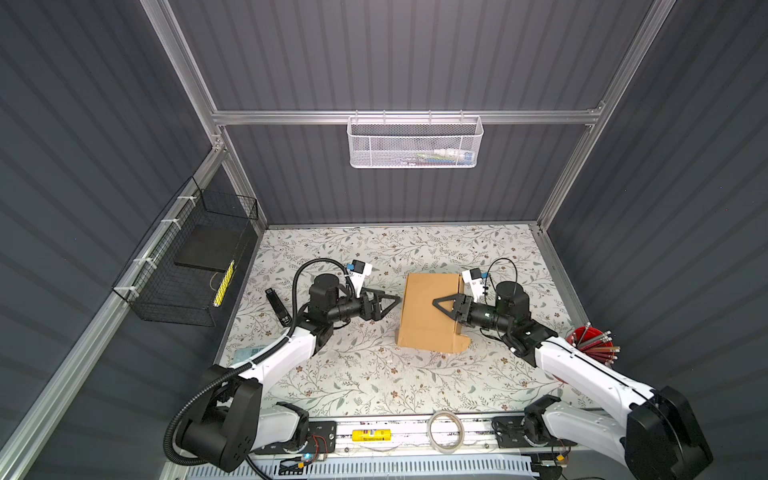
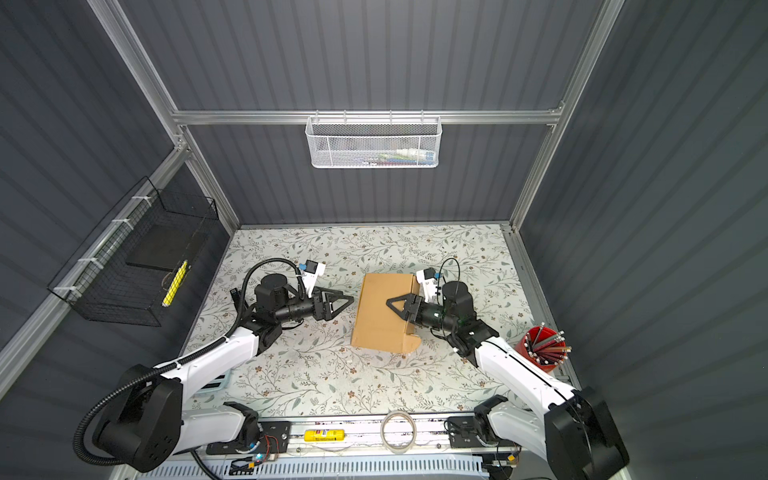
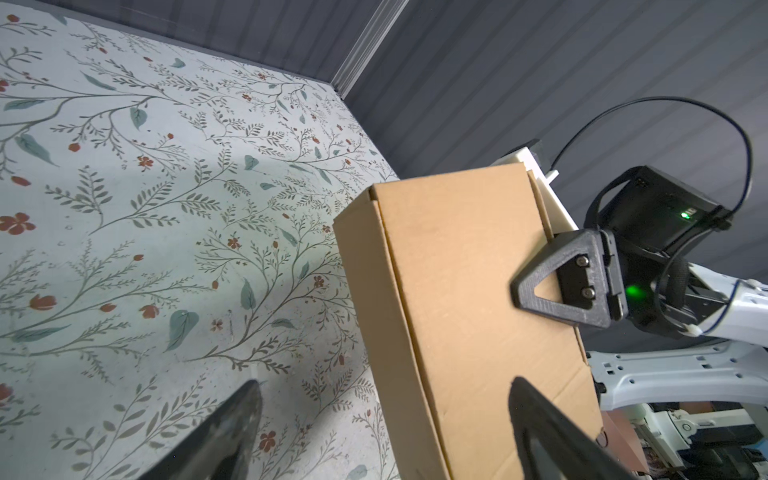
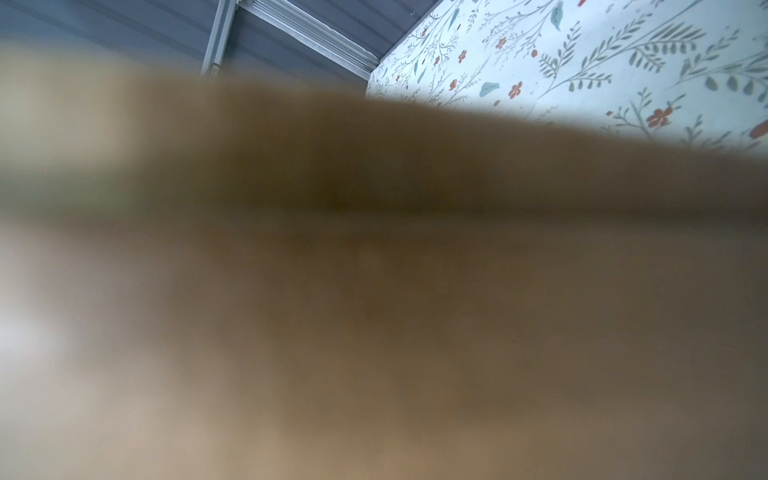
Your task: Fold the paper box
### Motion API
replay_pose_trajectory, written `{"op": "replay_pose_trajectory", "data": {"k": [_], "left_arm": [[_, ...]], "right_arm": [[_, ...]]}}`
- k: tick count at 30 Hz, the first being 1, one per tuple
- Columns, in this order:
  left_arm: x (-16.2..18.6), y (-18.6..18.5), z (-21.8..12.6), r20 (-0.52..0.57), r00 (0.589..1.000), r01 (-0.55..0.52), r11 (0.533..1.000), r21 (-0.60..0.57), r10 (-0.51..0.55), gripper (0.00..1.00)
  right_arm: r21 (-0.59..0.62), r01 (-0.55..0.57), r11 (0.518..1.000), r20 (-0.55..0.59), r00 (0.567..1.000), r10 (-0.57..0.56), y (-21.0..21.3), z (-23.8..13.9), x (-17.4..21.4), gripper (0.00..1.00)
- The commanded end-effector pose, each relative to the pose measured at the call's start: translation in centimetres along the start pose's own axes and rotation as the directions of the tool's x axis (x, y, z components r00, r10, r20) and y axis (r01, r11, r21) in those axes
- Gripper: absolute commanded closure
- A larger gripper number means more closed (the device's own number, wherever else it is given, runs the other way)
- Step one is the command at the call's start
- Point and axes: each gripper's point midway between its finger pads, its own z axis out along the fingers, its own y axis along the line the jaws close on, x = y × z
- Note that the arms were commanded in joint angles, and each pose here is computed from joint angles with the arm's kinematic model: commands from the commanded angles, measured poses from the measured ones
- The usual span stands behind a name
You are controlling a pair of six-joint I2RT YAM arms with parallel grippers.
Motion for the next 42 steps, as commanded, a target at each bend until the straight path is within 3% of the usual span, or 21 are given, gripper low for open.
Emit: {"op": "replay_pose_trajectory", "data": {"k": [1,10,29,42], "left_arm": [[-0.5,-1.7,-0.2,0.011,0.999,-0.031,0.995,0.097,0.03,0.01],[-1.0,-3.6,-0.1,0.005,1.0,-0.026,0.975,0.22,0.025,0.0],[-1.6,-4.8,0.8,-0.039,0.998,0.065,0.936,0.347,-0.054,0.0],[-2.7,-6.3,1.4,-0.044,0.982,0.179,0.843,0.507,-0.182,0.05]], "right_arm": [[-0.052,0.057,0.997,-0.024,0.998,-0.058,2.1,-0.9,-0.5,0.44],[-0.103,0.105,0.989,-0.023,0.994,-0.108,3.7,-2.2,-1.6,0.44],[-0.225,0.141,0.964,-0.059,0.986,-0.158,5.6,-1.8,-2.2,0.44],[-0.26,0.144,0.955,-0.09,0.981,-0.173,5.7,-0.5,-3.0,0.44]]}}
